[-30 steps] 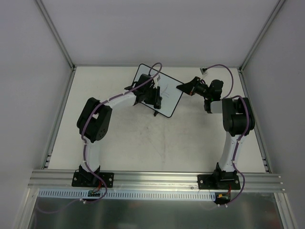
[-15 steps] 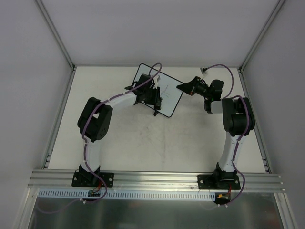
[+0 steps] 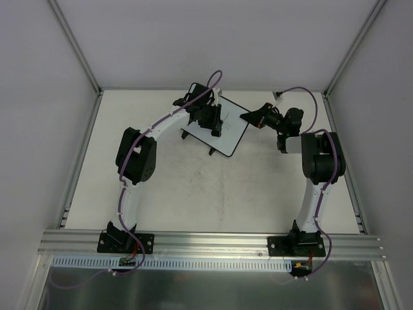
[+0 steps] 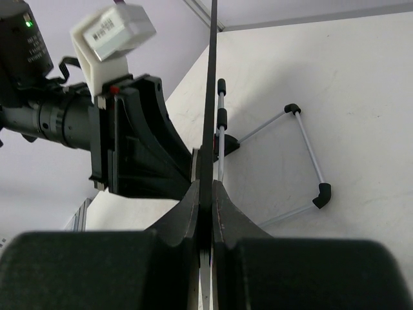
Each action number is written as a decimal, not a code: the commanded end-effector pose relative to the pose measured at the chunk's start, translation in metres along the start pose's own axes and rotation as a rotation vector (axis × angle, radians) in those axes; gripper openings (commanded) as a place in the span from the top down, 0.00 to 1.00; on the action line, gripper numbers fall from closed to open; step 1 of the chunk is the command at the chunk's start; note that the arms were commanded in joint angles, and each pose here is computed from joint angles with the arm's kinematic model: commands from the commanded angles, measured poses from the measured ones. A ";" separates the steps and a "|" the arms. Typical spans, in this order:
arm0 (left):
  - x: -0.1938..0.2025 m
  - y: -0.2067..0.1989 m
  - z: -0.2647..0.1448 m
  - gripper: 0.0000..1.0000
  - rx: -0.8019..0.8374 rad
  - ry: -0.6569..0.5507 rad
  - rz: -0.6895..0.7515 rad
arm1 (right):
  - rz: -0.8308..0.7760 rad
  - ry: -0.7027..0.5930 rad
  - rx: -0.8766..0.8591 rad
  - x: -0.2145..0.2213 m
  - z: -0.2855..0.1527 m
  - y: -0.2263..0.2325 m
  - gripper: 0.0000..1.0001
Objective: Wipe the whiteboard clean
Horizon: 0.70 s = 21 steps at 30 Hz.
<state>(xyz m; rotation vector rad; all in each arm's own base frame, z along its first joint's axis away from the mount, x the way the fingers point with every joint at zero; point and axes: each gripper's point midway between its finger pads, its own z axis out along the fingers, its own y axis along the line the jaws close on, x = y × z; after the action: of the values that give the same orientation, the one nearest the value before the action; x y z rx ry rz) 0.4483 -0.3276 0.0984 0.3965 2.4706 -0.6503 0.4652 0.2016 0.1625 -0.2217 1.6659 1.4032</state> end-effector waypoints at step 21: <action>-0.053 0.000 0.007 1.00 0.018 -0.191 0.055 | -0.197 0.101 -0.304 0.001 0.006 0.083 1.00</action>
<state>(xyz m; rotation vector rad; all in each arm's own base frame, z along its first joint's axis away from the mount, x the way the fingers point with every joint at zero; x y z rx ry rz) 0.4946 -0.3352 0.1454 0.3949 2.2662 -0.6721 0.4624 0.2033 0.1614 -0.2296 1.6751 1.4175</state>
